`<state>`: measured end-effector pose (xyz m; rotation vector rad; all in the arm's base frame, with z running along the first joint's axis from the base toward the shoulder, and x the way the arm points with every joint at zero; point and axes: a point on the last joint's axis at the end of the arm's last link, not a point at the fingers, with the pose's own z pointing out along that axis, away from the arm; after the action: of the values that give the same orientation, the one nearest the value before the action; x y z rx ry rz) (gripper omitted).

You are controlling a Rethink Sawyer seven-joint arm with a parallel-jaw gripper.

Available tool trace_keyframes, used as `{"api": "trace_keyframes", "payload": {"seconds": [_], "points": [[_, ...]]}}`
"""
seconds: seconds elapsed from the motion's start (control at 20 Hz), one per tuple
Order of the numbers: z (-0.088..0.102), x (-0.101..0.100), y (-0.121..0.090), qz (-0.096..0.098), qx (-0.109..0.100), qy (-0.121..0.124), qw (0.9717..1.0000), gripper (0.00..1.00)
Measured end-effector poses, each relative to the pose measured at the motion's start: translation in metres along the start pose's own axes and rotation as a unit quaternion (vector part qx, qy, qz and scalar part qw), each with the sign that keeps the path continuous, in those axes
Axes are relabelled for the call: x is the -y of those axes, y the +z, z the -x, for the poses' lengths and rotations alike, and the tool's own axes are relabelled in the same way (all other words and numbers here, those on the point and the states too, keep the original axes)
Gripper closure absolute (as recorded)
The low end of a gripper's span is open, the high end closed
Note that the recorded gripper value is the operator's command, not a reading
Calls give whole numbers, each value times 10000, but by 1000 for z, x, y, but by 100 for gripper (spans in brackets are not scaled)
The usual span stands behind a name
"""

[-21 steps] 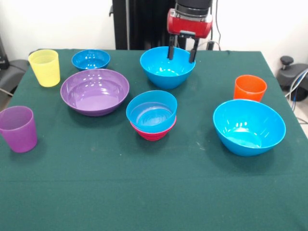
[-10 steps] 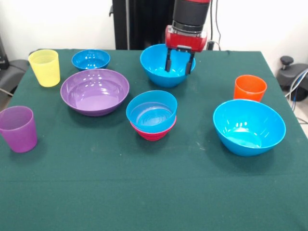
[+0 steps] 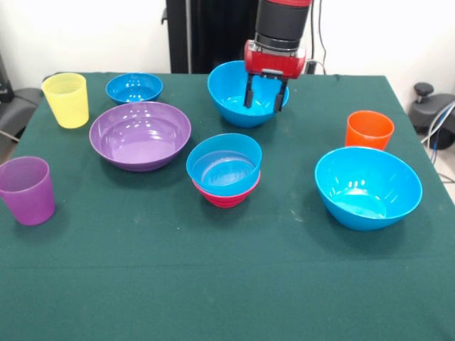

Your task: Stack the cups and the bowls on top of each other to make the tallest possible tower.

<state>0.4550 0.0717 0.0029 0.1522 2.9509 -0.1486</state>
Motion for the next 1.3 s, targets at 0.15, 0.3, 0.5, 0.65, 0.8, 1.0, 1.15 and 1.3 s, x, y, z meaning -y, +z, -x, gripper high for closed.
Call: {"api": "trace_keyframes", "payload": {"seconds": [0.15,0.3,0.5,0.65,0.8,1.0,1.15,1.3], "points": [[0,0,0,-2,0,-2,10000,0],[0,-1,0,-1,0,-13,10000,0],[-3,-4,-2,-25,-4,-51,10000,0],[-10,-9,-6,-130,35,225,9997,0],[-18,-16,-7,-166,26,667,9976,0],[-40,-16,-5,-246,-73,1698,9851,0],[-49,-12,0,-279,-118,2060,9781,0],[-64,-3,10,-340,-190,2540,9664,0]]}}
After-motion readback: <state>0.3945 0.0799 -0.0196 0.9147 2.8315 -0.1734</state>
